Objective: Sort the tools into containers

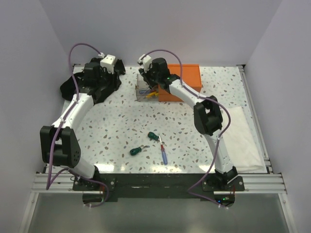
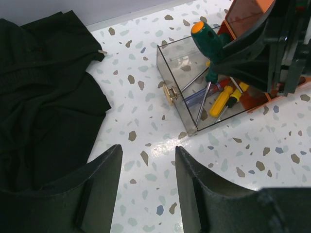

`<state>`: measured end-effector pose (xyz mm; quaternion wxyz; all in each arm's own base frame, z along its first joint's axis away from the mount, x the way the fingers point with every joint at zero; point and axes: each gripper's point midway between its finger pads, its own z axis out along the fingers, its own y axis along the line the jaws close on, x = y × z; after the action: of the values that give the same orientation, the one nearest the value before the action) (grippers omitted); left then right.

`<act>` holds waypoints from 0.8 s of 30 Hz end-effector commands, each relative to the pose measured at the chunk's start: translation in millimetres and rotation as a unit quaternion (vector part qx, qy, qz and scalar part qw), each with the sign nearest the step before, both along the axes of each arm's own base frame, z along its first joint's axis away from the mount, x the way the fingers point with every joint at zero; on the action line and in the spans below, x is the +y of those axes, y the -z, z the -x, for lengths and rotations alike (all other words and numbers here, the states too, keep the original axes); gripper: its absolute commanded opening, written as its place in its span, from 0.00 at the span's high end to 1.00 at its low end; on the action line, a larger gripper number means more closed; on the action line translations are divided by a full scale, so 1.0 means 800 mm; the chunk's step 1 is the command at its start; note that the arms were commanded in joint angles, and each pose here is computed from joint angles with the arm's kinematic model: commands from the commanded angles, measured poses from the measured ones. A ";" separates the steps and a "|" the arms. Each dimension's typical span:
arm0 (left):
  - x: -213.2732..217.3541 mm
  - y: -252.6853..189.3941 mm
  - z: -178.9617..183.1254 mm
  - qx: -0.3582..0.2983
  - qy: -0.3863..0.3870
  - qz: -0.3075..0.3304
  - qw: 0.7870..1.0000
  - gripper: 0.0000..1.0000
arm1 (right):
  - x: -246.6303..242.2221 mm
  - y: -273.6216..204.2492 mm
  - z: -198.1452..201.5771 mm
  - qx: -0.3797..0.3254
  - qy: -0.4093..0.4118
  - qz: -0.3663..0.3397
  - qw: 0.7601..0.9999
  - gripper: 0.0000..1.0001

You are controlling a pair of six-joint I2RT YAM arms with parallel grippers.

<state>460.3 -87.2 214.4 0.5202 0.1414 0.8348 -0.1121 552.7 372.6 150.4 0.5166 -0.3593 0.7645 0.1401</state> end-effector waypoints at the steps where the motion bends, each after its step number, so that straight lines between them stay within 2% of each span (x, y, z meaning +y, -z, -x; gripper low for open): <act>1: -0.013 -0.015 -0.002 -0.010 0.011 0.019 1.000 0.48 | -0.008 -0.023 0.000 -0.026 0.014 0.007 1.000 1.00; 3: -0.016 -0.010 0.001 -0.009 0.020 0.022 1.000 0.48 | -0.014 -0.021 0.008 -0.017 0.011 0.020 1.000 1.00; 5: -0.021 -0.001 0.005 -0.005 0.034 0.024 0.999 0.48 | -0.017 -0.022 0.022 -0.003 -0.003 0.028 1.000 0.68; 6: -0.024 0.003 0.006 -0.004 0.045 0.023 0.999 0.47 | -0.017 -0.027 0.027 -0.003 -0.007 0.026 1.000 0.46; 9: -0.038 0.021 0.019 0.006 0.091 0.023 0.996 0.47 | -0.019 -0.047 0.034 0.002 0.003 0.014 1.000 0.29; 14: -0.052 0.048 0.040 0.015 0.149 0.020 0.989 0.48 | -0.020 -0.109 0.045 0.030 0.042 -0.048 0.998 0.26; 16: -0.060 0.046 0.048 0.003 0.177 0.021 0.984 0.48 | -0.026 -0.153 0.053 0.009 0.055 -0.078 0.995 0.25; 19: -0.089 0.038 0.074 -0.009 0.240 0.055 0.969 0.49 | -0.040 -0.195 0.067 -0.017 0.068 -0.089 0.994 0.24; 20: -0.103 0.043 0.092 -0.001 0.272 0.069 0.960 0.49 | -0.048 -0.202 0.068 -0.024 0.075 -0.086 0.993 0.24; 22: -0.133 0.036 0.123 -0.019 0.334 0.056 0.941 0.49 | -0.071 -0.213 0.070 -0.045 0.095 -0.070 0.992 0.24; 24: -0.156 0.033 0.163 -0.043 0.410 0.032 0.911 0.47 | -0.091 -0.205 0.067 -0.051 0.108 -0.054 0.991 0.23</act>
<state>384.6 -159.9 149.0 0.4436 0.3050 0.7960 -0.2768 502.4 334.9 272.8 0.5430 -0.2841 0.7773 0.1424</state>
